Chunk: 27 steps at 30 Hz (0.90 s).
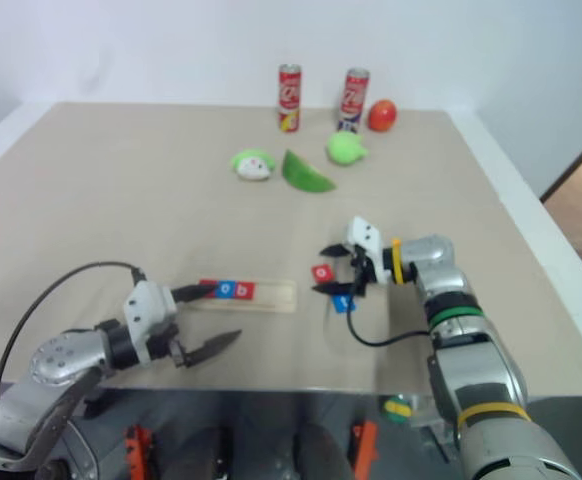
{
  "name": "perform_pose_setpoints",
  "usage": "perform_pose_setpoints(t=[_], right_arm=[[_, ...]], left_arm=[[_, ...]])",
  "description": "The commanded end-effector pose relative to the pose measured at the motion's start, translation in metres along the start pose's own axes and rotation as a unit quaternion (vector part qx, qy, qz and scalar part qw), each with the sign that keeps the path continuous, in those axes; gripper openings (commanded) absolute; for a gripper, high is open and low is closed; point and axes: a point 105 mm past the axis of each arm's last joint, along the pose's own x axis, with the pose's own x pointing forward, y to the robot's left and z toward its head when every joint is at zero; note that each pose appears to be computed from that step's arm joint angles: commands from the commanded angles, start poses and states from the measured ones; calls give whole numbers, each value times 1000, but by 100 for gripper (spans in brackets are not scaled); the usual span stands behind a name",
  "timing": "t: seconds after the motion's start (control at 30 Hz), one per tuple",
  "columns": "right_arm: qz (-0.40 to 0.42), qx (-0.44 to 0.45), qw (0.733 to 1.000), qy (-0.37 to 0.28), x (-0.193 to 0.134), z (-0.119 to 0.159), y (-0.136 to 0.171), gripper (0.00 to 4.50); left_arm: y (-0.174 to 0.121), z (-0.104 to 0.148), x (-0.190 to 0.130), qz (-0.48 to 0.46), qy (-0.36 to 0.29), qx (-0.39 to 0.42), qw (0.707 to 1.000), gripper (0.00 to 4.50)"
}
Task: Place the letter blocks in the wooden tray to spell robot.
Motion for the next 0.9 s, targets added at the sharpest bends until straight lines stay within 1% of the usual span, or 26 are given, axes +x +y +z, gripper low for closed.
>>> perform_pose_setpoints(t=[0.03,0.23,0.4,0.63,0.77,0.9], right_arm=[[-9,-15,1000,-7,-7,7,-2,423],[11,-27,1000,-11,-5,13,5,423],[7,-25,1000,-10,-4,16,4,423],[4,-18,1000,7,-8,8,5,423],[16,-10,1000,17,-9,4,9,423],[2,18,1000,10,-5,5,7,423]], left_arm=[[-3,5,-1,-9,-7,16,1000,450],[-4,3,1,-12,-4,17,1000,450],[-5,2,2,-17,-2,20,1000,450],[-6,1,2,-19,1,24,1000,450],[-8,0,2,-20,3,25,999,450],[-11,-2,2,-26,7,26,999,450]])
